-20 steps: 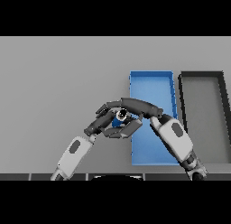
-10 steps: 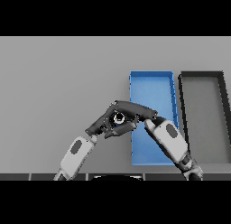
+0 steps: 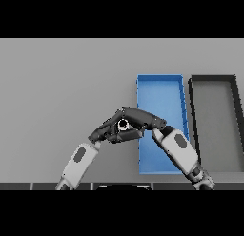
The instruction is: Pick up the blue pipe and place it into the blue bin.
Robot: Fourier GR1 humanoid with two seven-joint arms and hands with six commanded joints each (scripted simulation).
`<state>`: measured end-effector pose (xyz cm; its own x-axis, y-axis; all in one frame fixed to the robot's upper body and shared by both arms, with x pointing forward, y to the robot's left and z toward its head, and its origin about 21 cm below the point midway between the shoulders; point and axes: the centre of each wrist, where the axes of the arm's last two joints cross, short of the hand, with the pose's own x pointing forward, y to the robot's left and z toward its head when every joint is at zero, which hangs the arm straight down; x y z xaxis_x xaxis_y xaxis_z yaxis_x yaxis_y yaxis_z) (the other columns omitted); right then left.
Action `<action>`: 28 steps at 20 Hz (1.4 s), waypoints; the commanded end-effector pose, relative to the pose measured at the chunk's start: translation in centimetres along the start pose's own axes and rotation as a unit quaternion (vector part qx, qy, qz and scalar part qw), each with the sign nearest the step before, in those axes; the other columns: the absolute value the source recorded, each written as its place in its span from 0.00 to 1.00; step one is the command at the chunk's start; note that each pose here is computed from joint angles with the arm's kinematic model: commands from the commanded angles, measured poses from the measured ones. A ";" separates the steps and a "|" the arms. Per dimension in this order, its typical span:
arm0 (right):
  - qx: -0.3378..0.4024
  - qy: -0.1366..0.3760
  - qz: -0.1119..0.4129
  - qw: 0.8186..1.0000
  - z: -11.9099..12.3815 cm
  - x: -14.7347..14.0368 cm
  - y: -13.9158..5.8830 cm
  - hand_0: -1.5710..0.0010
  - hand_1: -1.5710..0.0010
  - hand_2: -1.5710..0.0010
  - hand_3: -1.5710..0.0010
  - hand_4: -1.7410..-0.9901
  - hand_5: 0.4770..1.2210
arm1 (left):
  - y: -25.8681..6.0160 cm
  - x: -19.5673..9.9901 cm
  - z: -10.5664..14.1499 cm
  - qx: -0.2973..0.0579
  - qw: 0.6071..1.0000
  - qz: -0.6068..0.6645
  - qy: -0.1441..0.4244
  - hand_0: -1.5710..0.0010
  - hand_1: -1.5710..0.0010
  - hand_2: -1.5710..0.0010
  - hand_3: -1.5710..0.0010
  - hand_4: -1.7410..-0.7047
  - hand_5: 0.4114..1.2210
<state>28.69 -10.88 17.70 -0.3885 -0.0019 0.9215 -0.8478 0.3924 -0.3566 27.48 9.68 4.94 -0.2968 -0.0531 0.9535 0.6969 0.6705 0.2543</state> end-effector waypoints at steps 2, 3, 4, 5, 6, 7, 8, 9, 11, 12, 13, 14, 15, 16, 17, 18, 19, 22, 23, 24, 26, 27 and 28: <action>-0.001 0.008 -0.005 1.000 0.0 0.2 -0.1 0.01 0.01 0.00 0.01 0.01 0.98 | 0.4 0.0 0.1 -0.027 1.000 -0.007 0.008 0.52 0.56 0.58 0.62 0.44 1.00; -0.002 0.009 -0.011 1.000 -0.3 0.3 0.2 0.00 0.00 0.00 0.01 0.00 0.99 | 0.6 0.2 0.4 -0.033 0.999 -0.011 0.007 0.62 0.65 0.66 0.70 0.52 1.00; -0.004 0.021 -0.007 1.000 -0.6 0.4 0.3 0.00 0.00 0.00 0.01 0.00 0.99 | 0.3 0.3 0.3 -0.035 0.999 -0.017 0.021 0.70 0.72 0.73 0.76 0.58 0.89; -0.005 0.026 -0.005 1.000 -0.6 0.5 0.3 0.00 0.00 0.00 0.00 0.00 0.99 | 0.4 0.1 0.2 -0.031 0.999 -0.016 0.024 0.76 0.78 0.78 0.81 0.63 0.76; -0.009 0.025 0.001 1.000 -0.5 0.6 0.3 0.00 0.00 0.00 0.00 0.00 0.99 | 0.4 0.3 0.3 -0.026 0.999 -0.015 0.031 0.80 0.82 0.83 0.84 0.67 0.65; -0.007 0.031 0.008 0.999 -0.5 0.7 0.3 0.00 0.00 0.00 0.00 0.00 0.99 | 0.3 0.2 0.3 -0.025 0.999 -0.013 0.038 0.84 0.86 0.86 0.88 0.70 0.54; -0.009 0.035 0.013 0.999 -0.8 0.8 0.3 0.00 0.00 0.00 0.00 0.00 1.00 | 0.5 0.0 0.3 -0.025 0.999 -0.010 0.042 0.88 0.89 0.89 0.90 0.72 0.44; -0.011 0.029 0.012 0.999 -0.5 0.7 0.1 0.00 0.00 0.00 0.00 0.00 1.00 | 0.4 0.0 0.6 -0.019 0.999 0.000 0.044 0.90 0.91 0.91 0.92 0.73 0.36; -0.007 0.017 0.005 1.000 -0.3 0.4 0.4 0.00 0.00 0.00 0.00 0.00 1.00 | 0.4 -0.1 0.6 -0.017 0.998 0.010 0.062 0.94 0.94 0.94 0.95 0.74 0.24; -0.007 0.013 -0.005 1.000 -0.1 0.5 0.5 0.00 0.00 0.00 0.00 0.00 1.00 | 0.3 0.0 0.7 -0.016 0.998 0.004 0.058 0.95 0.95 0.95 0.96 0.75 0.19; -0.010 0.010 -0.011 1.000 -0.2 0.5 0.4 0.00 0.00 0.00 0.00 0.00 1.00 | 0.3 -0.2 0.8 -0.016 0.998 0.001 0.066 0.96 0.96 0.96 0.97 0.76 0.16; -0.011 0.006 -0.016 1.000 -0.4 0.7 0.4 0.00 0.00 0.00 0.00 0.00 1.00 | 0.4 0.0 0.7 -0.015 0.998 -0.005 0.062 0.97 0.97 0.97 0.97 0.77 0.13; -0.012 0.003 -0.031 0.999 -0.2 0.8 0.2 0.00 0.00 0.00 0.00 0.00 1.00 | 0.2 -0.1 0.6 -0.012 0.998 -0.007 0.065 0.97 0.98 0.98 0.98 0.78 0.10; -0.012 -0.001 -0.052 0.999 -0.4 1.1 0.2 0.00 0.00 0.00 0.00 0.00 1.00 | 0.1 -0.4 0.7 -0.014 0.997 -0.009 0.076 0.98 0.98 0.98 0.98 0.78 0.09; -0.015 0.000 -0.056 0.998 -0.4 1.7 -0.4 0.00 0.00 0.00 0.00 0.00 1.00 | 0.1 -0.3 0.8 -0.012 0.997 -0.010 0.069 0.98 0.98 0.99 0.99 0.79 0.09; -0.021 0.001 -0.074 0.997 -0.7 2.5 -0.7 0.00 0.00 0.00 0.00 0.00 1.00 | 0.3 -0.3 0.6 -0.012 0.997 -0.009 0.070 0.99 0.99 0.99 0.99 0.80 0.08; -0.024 0.001 -0.088 0.996 -0.9 3.6 -1.4 0.00 0.00 0.00 0.00 0.00 1.00 | 0.1 -0.3 0.7 -0.013 0.998 -0.006 0.069 0.99 0.99 0.99 0.99 0.80 0.07; -0.026 -0.022 -0.107 0.994 -1.2 6.3 -3.9 0.00 0.00 0.00 0.00 0.00 1.00 | 0.3 -0.3 0.6 -0.013 0.997 -0.011 0.081 0.99 0.99 1.00 1.00 0.80 0.05; -0.021 -0.040 -0.107 0.993 -1.5 7.7 -5.0 0.00 0.00 0.00 0.00 0.00 1.00 | 0.7 -0.4 0.7 -0.016 0.996 -0.011 0.086 1.00 1.00 1.00 1.00 0.81 0.04; -0.017 -0.062 -0.101 0.993 -1.5 8.7 -5.9 0.00 0.00 0.00 0.00 0.00 1.00 | 0.3 -0.5 0.7 -0.022 0.996 -0.006 0.087 1.00 1.00 1.00 1.00 0.81 0.04; -0.048 -0.090 -0.094 0.990 -1.2 10.4 -8.1 0.00 0.00 0.00 0.00 0.00 1.00 | 0.4 -0.3 0.7 -0.022 0.996 -0.003 0.090 1.00 1.00 1.00 1.00 0.81 0.03; -0.085 -0.103 -0.085 0.987 -1.3 11.1 -9.1 0.00 0.00 0.00 0.00 0.00 1.00 | 0.2 -0.2 0.7 -0.022 0.996 -0.002 0.090 1.00 1.00 1.00 1.00 0.81 0.03; -0.115 -0.104 -0.072 0.985 -1.3 11.7 -9.9 0.00 0.00 0.00 0.00 0.00 1.00 | 0.0 -0.2 0.9 -0.024 0.995 -0.003 0.092 1.00 1.00 1.00 1.00 0.81 0.03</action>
<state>33.03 -13.62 32.32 -0.3582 -0.2511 0.8993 -0.8029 0.5743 -0.1595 26.97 10.33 4.59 -0.1791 -0.1935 0.9646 0.7276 0.6339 0.2622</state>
